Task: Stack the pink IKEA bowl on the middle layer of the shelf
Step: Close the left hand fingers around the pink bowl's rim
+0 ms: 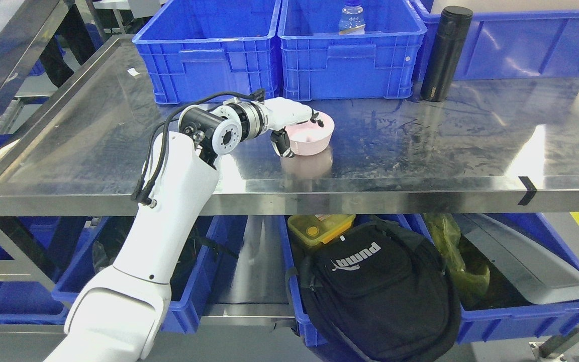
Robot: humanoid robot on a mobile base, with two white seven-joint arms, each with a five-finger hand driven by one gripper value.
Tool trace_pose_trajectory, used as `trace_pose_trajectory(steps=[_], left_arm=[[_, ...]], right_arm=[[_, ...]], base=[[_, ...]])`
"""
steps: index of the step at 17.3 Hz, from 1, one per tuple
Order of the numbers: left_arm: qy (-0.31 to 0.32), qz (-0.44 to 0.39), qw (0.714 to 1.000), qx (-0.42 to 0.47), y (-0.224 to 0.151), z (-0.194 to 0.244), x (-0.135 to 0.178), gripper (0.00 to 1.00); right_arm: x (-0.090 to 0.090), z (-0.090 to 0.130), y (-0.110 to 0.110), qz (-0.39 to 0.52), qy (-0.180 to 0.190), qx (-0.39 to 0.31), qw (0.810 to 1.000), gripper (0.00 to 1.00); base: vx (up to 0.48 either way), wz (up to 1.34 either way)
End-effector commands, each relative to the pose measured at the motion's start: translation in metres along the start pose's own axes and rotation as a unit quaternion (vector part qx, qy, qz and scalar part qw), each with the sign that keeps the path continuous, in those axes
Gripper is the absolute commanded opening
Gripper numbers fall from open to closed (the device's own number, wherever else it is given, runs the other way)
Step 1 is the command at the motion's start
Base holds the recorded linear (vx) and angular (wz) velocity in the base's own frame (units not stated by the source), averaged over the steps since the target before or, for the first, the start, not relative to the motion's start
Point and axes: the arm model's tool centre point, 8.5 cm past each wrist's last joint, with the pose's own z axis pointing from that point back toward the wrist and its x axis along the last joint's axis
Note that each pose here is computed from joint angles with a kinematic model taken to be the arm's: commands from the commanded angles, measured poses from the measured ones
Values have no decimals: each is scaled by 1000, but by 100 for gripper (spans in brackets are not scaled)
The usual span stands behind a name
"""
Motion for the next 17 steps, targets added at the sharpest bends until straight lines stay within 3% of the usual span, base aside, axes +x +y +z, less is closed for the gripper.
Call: trace_pose_trajectory(steps=[1,5,17], left_arm=[[4,7,999,-52,-19,-25,0,71],[3,7,998,-60,-22,-32,3,67],[15,16,998,-52,-17,-44,-26,67]], right_arm=[[-9,0,-10,1,3,-8,1000,100],[-9,0,-10,1,3,-8,1000,100],[-9,0,-10,1,3,-8,1000,100]], base=[[0,0],[0,0],[0,0]])
